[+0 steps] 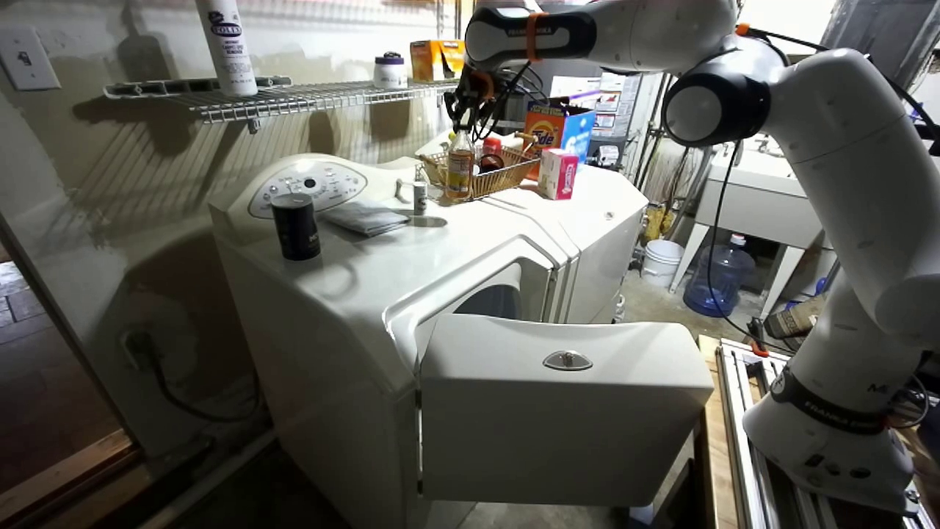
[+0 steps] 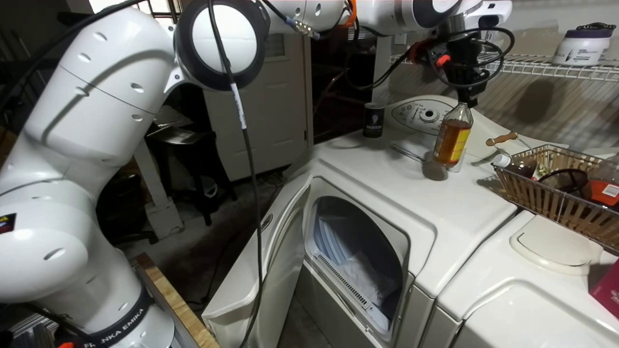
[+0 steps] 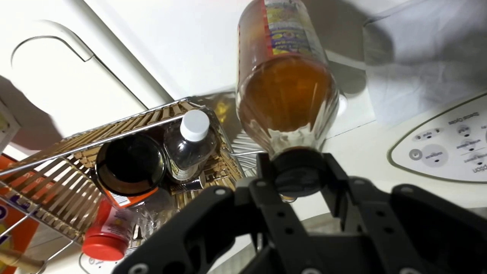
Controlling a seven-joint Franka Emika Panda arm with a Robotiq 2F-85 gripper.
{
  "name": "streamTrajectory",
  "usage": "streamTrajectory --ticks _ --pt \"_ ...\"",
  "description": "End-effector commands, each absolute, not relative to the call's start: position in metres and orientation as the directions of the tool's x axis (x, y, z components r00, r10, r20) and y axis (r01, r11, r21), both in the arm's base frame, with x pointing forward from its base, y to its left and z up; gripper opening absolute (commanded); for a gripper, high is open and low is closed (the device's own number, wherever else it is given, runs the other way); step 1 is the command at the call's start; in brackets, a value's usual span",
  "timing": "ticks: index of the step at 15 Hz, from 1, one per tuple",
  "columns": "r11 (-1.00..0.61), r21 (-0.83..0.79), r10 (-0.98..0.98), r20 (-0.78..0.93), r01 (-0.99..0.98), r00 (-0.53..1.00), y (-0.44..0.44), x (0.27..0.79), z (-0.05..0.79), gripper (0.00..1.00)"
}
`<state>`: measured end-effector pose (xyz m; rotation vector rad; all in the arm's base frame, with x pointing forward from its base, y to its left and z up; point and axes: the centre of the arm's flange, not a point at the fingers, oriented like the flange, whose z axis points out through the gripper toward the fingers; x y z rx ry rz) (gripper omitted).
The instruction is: Move the juice bottle on the laundry machine to the left
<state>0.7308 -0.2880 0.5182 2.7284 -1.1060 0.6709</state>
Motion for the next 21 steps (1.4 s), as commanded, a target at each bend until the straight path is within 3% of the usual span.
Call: streamTrajectory --ticks 1,2,10,21 --pt "-0.725 -0.053 -0.633 0.445 -0.687 0.634 -0.287 0.731 0.518 0.35" --pt "-0.725 -0.053 -0.633 0.445 -0.687 0.634 -0.287 0.731 0.518 0.10" --pt "-0.720 -0.034 -0.630 0.452 -0.693 0.631 -0.299 0.774 0.471 0.10" --pt "-0.677 -0.074 -0.651 0.524 -0.732 0.549 -0.340 0.794 0.481 0.10"
